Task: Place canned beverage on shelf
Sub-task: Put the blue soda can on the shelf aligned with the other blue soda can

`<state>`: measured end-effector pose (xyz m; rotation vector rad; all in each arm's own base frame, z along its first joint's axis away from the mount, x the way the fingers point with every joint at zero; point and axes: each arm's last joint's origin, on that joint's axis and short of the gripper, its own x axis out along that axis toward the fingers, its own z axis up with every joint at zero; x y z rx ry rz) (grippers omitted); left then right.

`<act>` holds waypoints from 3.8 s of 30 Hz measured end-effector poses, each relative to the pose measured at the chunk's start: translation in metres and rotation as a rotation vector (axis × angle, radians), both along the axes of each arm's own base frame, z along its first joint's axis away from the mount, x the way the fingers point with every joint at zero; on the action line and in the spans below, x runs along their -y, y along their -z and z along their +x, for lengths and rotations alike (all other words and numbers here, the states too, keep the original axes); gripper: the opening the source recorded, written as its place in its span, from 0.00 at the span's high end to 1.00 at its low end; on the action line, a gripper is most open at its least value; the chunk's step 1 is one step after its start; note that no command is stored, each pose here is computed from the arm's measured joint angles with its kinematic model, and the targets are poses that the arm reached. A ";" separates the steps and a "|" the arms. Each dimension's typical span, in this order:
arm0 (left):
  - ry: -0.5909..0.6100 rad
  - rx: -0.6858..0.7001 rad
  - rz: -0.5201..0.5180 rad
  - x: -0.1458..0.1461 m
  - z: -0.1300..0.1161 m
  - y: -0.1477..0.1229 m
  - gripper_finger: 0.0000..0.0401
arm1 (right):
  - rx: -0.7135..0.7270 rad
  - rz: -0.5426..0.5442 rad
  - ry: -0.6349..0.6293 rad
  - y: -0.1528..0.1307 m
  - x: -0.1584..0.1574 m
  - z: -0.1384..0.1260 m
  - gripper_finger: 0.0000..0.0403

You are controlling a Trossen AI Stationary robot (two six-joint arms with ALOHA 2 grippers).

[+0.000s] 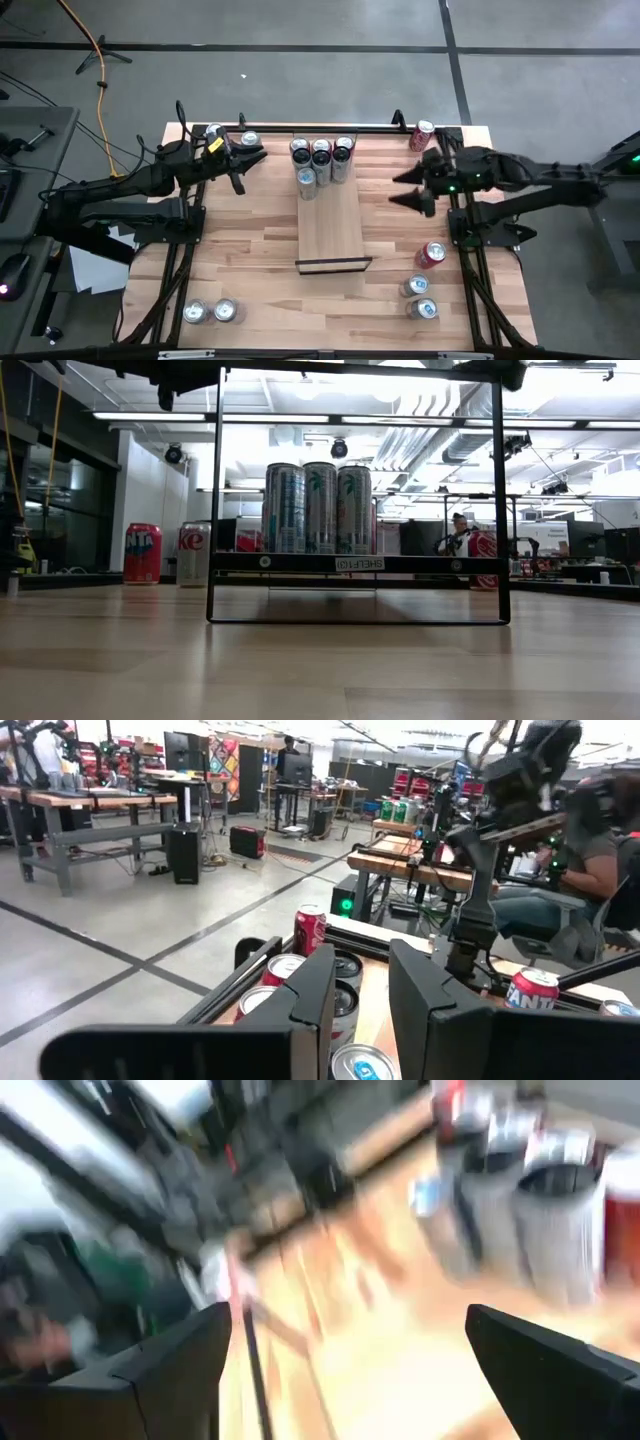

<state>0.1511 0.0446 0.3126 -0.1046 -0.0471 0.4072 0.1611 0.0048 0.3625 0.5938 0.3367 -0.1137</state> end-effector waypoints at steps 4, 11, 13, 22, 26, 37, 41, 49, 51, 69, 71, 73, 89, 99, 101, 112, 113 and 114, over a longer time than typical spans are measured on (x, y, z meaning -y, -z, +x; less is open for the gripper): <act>0.001 -0.011 -0.050 0.000 0.000 0.003 0.87 | -0.331 0.022 -0.087 -0.022 -0.020 0.007 0.03; -0.001 -0.044 -0.114 0.000 0.000 0.008 0.87 | -0.873 0.127 -0.063 -0.016 -0.061 0.026 0.03; -0.003 -0.043 -0.114 0.000 0.000 0.008 0.87 | -0.979 0.161 0.006 -0.006 -0.075 0.031 0.03; -0.017 -0.042 -0.114 0.000 0.000 0.008 0.87 | -1.229 0.298 0.302 0.047 -0.144 0.056 0.03; 0.001 -0.043 -0.115 0.000 0.000 0.008 0.87 | -1.288 0.364 0.374 0.065 -0.163 0.066 0.03; 0.009 -0.036 -0.113 0.000 0.000 0.008 0.86 | -1.373 0.360 0.457 0.094 -0.181 0.078 0.03; 0.010 -0.036 -0.113 0.000 0.000 0.008 0.86 | -1.399 0.376 0.465 0.112 -0.183 0.078 0.03; 0.012 -0.028 -0.110 0.000 0.000 0.007 0.86 | -1.365 0.425 0.517 0.131 -0.181 0.080 0.08; 0.012 -0.027 -0.110 0.000 0.000 0.007 0.86 | -1.356 0.427 0.526 0.131 -0.181 0.081 0.11; 0.011 -0.029 -0.109 0.000 0.000 0.007 0.86 | -1.335 0.275 0.193 0.036 -0.181 0.081 0.44; 0.011 -0.029 -0.109 0.000 0.000 0.007 0.86 | -1.242 0.278 0.017 0.008 -0.182 0.084 0.44; 0.011 -0.029 -0.109 0.000 0.000 0.007 0.86 | -1.159 0.298 -0.136 -0.020 -0.181 0.084 0.44; 0.012 -0.030 -0.111 0.000 0.000 0.007 0.86 | -0.647 0.131 -0.095 -0.108 -0.060 0.116 0.44; 0.011 -0.014 -0.149 0.000 0.000 0.007 0.86 | -0.895 -0.010 -0.175 -0.026 0.000 0.206 0.44; 0.011 -0.009 -0.160 0.000 0.000 0.007 0.86 | -0.941 -0.058 -0.155 -0.010 0.008 0.218 0.44; 0.011 -0.003 -0.173 0.000 0.000 0.007 0.86 | -1.053 -0.168 -0.076 0.024 0.018 0.237 0.44; 0.011 -0.001 -0.177 0.000 0.000 0.007 0.86 | -1.073 -0.164 -0.075 0.028 0.018 0.237 0.44; 0.011 0.001 -0.183 0.000 0.000 0.007 0.86 | -1.093 -0.162 -0.073 0.033 0.018 0.236 0.44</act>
